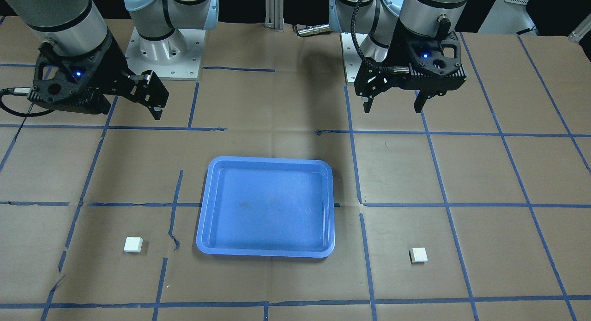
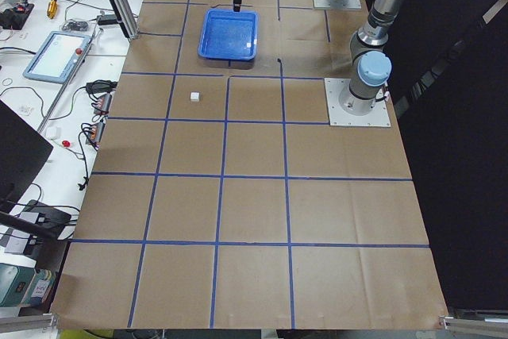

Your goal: Assemble white blocks and place on blue tray

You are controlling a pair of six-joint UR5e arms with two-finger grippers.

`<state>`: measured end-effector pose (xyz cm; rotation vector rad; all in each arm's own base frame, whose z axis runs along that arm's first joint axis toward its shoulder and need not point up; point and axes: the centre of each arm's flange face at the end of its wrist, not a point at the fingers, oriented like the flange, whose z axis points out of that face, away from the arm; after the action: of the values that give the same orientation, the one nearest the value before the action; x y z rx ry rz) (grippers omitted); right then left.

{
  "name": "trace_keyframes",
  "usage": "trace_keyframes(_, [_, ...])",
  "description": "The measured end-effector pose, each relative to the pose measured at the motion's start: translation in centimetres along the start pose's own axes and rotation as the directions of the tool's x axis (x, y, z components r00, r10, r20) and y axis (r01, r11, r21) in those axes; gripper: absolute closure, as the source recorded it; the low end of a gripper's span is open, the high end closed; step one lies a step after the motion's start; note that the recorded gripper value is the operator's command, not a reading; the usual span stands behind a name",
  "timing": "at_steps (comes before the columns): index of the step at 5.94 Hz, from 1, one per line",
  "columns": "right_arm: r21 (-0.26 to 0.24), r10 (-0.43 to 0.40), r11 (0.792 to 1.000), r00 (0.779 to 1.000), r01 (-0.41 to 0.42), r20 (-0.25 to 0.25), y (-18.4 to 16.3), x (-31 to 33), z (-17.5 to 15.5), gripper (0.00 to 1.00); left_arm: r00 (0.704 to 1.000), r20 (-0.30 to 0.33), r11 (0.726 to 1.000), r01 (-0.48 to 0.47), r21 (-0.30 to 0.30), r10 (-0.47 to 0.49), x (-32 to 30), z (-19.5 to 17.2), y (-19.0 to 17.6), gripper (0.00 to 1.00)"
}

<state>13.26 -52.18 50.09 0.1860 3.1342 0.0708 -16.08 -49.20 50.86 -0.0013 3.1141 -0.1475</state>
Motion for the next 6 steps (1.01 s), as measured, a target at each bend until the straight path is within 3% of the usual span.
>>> trace_keyframes(6, [0.001,-0.021,1.0,1.0,0.021,-0.005,0.1,-0.1,0.3,0.0,0.999,-0.048,1.0,0.009,0.002,-0.009,-2.0,-0.4,-0.9,0.01])
